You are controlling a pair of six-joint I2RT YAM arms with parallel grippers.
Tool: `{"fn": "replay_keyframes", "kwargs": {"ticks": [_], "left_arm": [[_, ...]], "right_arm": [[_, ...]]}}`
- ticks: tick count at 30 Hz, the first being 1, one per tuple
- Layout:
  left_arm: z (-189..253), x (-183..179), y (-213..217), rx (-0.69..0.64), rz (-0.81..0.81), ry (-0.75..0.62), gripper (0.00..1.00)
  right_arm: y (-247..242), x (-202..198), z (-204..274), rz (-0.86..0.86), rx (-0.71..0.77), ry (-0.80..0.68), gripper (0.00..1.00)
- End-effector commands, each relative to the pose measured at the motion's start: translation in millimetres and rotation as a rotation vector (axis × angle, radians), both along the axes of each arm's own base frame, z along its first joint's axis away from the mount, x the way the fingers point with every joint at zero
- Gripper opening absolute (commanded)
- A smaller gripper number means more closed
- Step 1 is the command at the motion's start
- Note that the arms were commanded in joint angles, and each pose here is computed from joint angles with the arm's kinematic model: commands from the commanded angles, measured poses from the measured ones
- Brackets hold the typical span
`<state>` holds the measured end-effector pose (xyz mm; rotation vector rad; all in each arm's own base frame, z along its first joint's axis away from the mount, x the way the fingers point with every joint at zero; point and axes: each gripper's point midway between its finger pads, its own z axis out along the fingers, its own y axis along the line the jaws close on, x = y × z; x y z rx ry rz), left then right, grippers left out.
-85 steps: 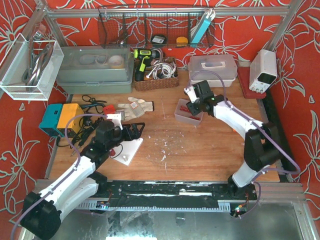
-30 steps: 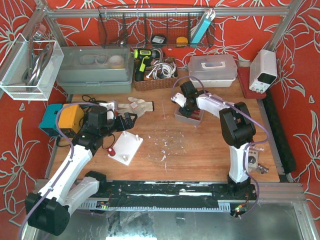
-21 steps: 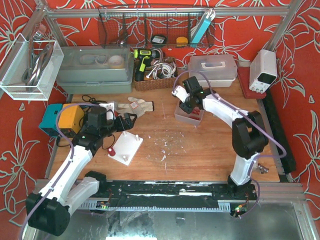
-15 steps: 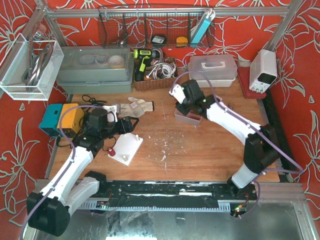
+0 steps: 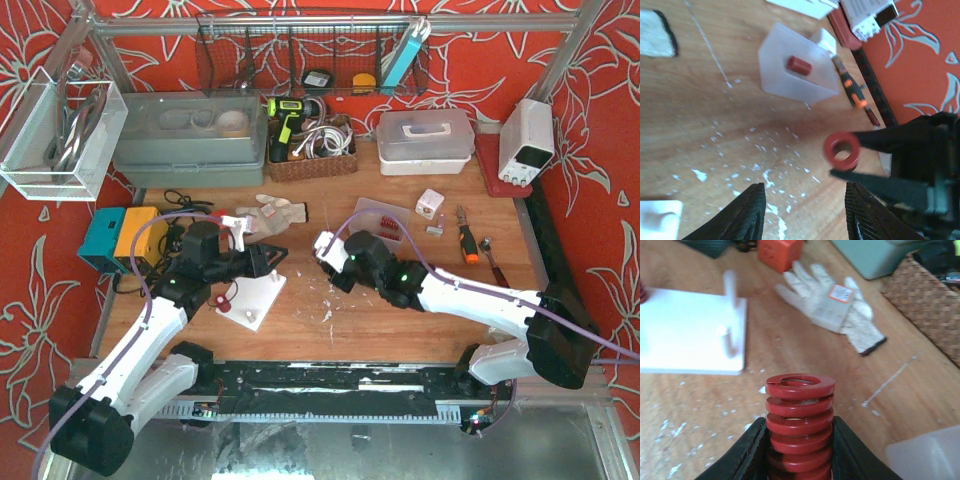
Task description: Install the large spring
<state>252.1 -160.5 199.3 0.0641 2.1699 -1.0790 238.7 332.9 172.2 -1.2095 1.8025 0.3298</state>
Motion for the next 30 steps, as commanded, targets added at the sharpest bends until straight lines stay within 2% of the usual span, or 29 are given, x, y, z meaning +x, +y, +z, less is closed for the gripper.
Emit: {"fn": "replay_keyframes", "kwargs": {"ticks": [1,3,5,7,12,21,25,30], "left_arm": [[4,-15,-26,-0.013,-0.115,-0.021,0.45],[4,-22,-40,-0.010,-0.162,-0.022,0.46],[4,-28,-54,-0.012,-0.215,-0.014,0.52],[2,-32,-64,-0.008,-0.242,0.001,0.52],[3,-36,-78,-0.035,-0.278,0.015,0.54],[6,-26,-81,-0.073,-0.227,0.028,0.53],[10,-21,-79,-0.080,-0.193,0.023,0.60],[10,-19,-81,-0.085,-0.192,0.040,0.56]], "right_arm": [[12,-9,16,0.006,0.119,-0.069,0.00],[14,-17,8,0.033,0.125,-0.067,0.00],[14,-19,7,0.031,0.167,-0.078,0.00],[15,-20,12,0.028,0.222,-0.085,0.00],[14,-23,9,0.039,0.220,-0.088,0.00],[15,-34,17,0.091,0.264,-0.106,0.00],[18,-38,19,0.109,0.266,-0.110,0.00],[21,-43,19,0.130,0.270,-0.118,0.00]]}}
